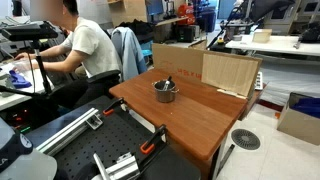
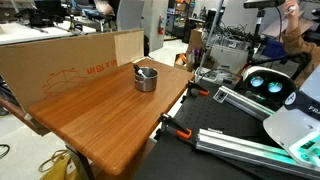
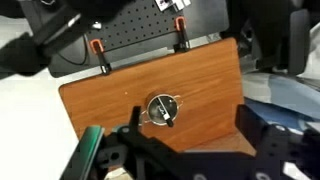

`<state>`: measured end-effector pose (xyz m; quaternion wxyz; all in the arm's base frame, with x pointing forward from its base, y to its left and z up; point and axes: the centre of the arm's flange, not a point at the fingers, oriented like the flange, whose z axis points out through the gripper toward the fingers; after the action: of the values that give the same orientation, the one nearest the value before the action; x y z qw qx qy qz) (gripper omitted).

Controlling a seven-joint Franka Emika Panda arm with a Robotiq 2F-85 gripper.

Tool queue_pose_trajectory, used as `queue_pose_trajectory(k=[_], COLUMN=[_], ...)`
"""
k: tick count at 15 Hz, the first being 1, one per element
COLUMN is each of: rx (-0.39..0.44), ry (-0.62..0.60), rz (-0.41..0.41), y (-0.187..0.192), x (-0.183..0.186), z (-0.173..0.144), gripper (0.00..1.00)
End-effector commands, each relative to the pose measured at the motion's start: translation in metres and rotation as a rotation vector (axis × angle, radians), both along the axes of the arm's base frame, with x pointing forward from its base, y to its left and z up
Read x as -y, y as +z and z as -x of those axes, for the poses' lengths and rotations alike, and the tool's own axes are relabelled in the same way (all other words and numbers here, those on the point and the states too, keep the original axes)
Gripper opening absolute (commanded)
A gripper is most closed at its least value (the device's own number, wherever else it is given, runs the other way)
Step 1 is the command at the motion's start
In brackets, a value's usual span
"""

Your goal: Put the marker on the desk

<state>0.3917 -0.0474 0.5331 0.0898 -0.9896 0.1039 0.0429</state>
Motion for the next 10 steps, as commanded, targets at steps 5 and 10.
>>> queue_pose_trajectory(k=[5, 10], rx=[-0.03, -0.08], ry=[0.049, 0.113], rz=[0.01, 0.027], y=[-0.011, -0.037], x=[-0.008, -0.012], z=[-0.004, -0.012], gripper=[1.0, 1.0])
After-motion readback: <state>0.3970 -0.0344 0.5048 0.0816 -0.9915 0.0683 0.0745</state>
